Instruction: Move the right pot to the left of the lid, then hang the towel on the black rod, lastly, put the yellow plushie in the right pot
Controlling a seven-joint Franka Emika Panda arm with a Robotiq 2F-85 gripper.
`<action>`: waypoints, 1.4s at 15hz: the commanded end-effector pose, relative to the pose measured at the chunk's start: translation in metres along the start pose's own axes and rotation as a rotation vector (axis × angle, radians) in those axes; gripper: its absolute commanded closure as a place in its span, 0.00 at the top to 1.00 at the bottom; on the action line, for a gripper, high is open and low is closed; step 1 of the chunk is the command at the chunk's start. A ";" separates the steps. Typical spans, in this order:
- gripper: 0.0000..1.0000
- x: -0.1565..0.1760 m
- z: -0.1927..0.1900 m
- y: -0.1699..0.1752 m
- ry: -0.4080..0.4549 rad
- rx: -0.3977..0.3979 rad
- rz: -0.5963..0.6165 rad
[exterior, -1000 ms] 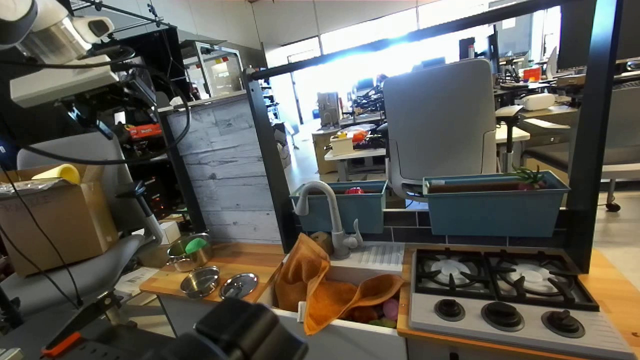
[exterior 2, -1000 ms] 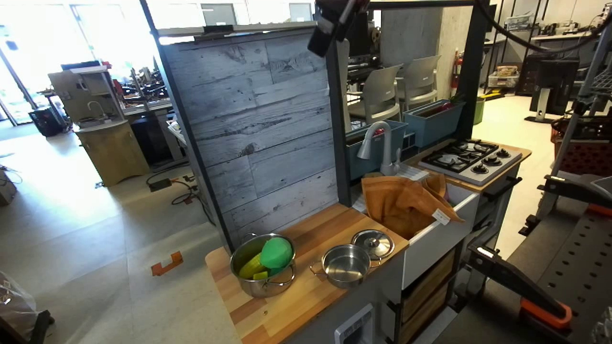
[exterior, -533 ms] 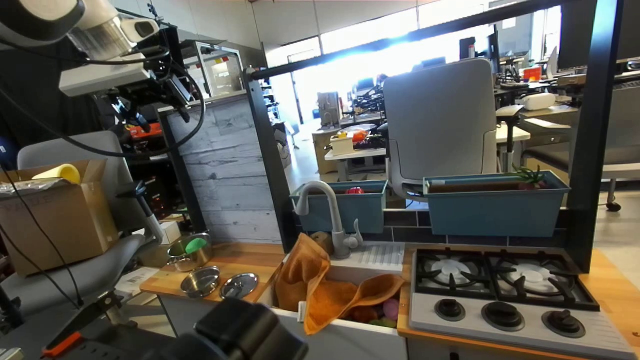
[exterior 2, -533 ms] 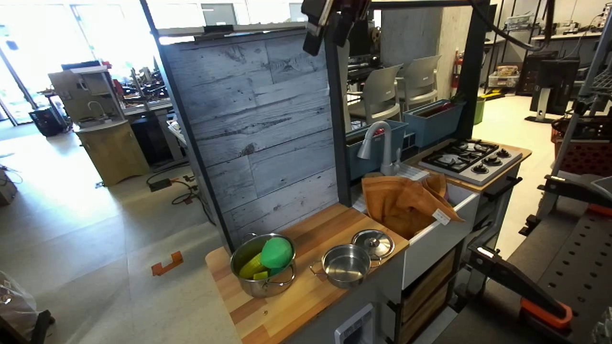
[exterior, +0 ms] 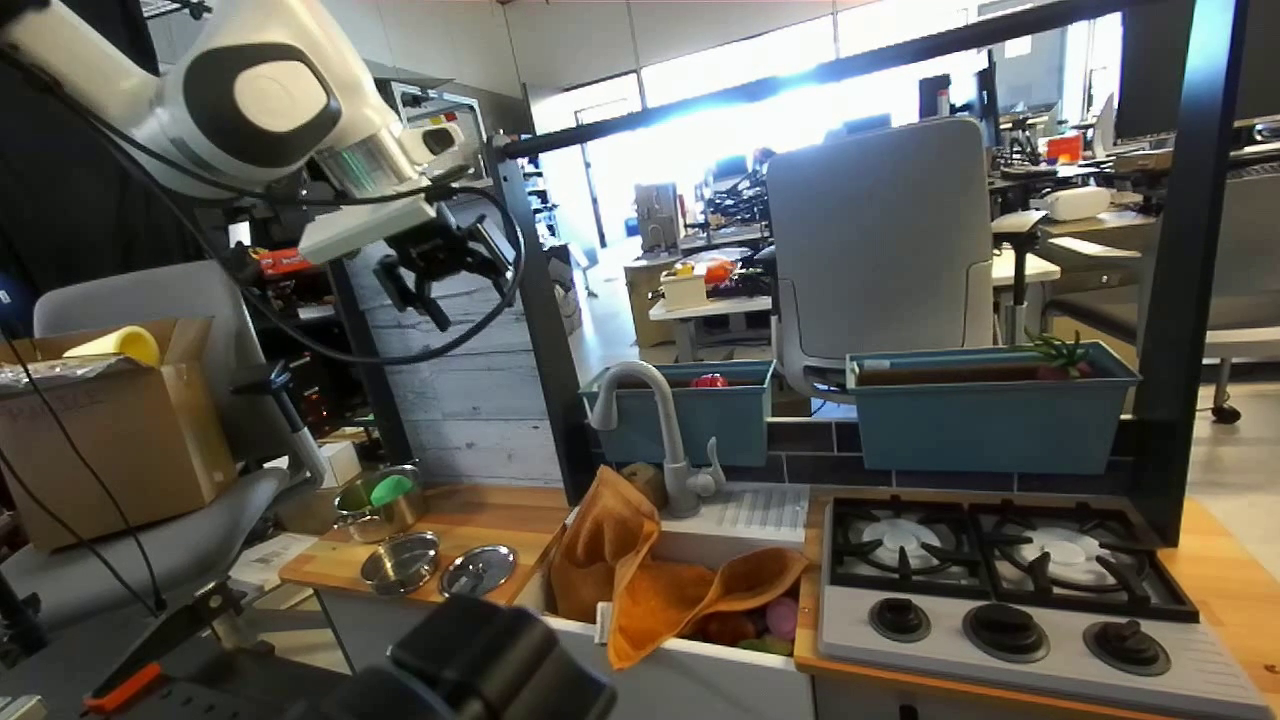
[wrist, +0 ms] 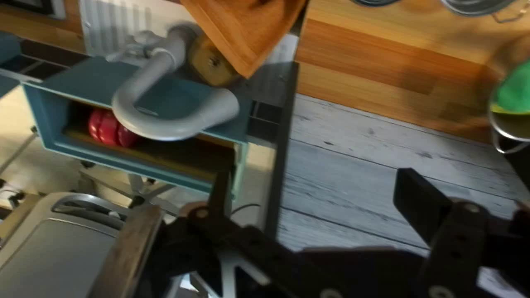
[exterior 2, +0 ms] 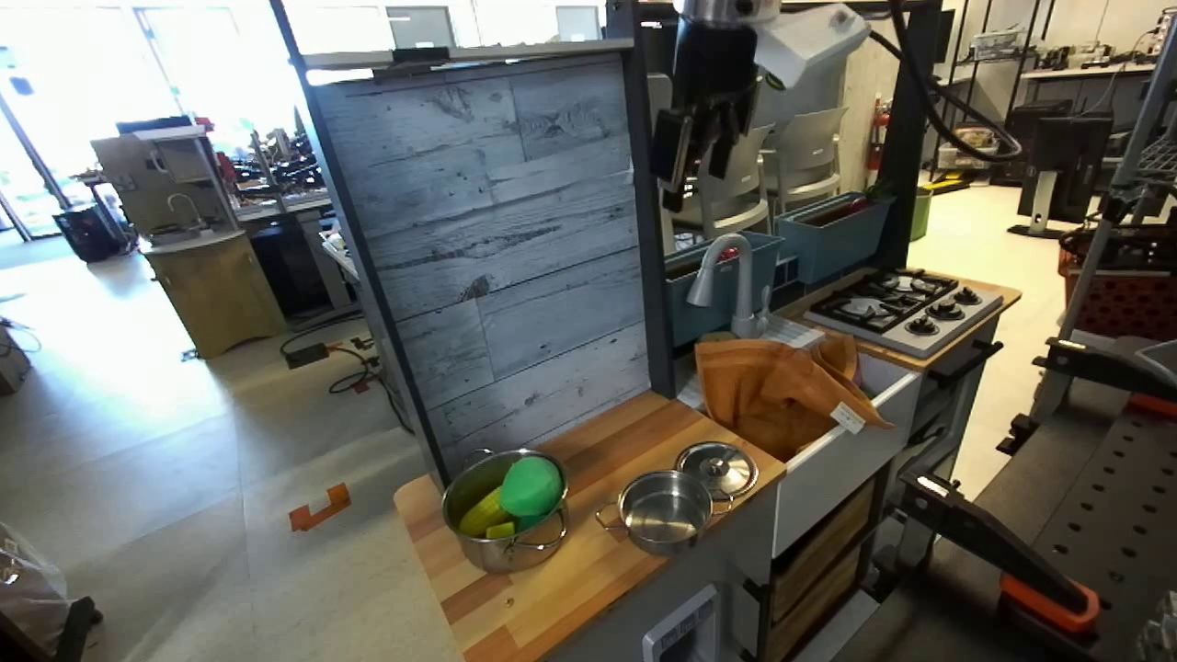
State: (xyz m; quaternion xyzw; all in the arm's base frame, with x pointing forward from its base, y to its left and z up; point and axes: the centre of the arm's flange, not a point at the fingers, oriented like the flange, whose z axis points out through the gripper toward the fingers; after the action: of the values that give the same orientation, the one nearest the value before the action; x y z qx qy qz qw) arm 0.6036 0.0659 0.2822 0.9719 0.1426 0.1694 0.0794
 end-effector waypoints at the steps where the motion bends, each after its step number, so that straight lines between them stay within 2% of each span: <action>1: 1.00 0.001 0.059 0.052 -0.117 -0.074 0.074; 4: 1.00 -0.042 0.089 0.091 -0.222 -0.066 0.133; 7: 1.00 -0.085 0.109 0.130 -0.281 -0.052 0.172; 9: 1.00 -0.105 0.120 0.151 -0.293 -0.035 0.199; 12: 1.00 -0.122 0.140 0.170 -0.249 -0.038 0.253; 17: 1.00 -0.120 0.173 0.165 -0.197 -0.045 0.276; 21: 1.00 -0.099 0.194 0.132 -0.219 -0.016 0.263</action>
State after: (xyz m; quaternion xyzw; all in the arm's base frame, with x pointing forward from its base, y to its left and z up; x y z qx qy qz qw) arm 0.5938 -0.1326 0.1119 0.9938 -0.0020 0.0730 0.0839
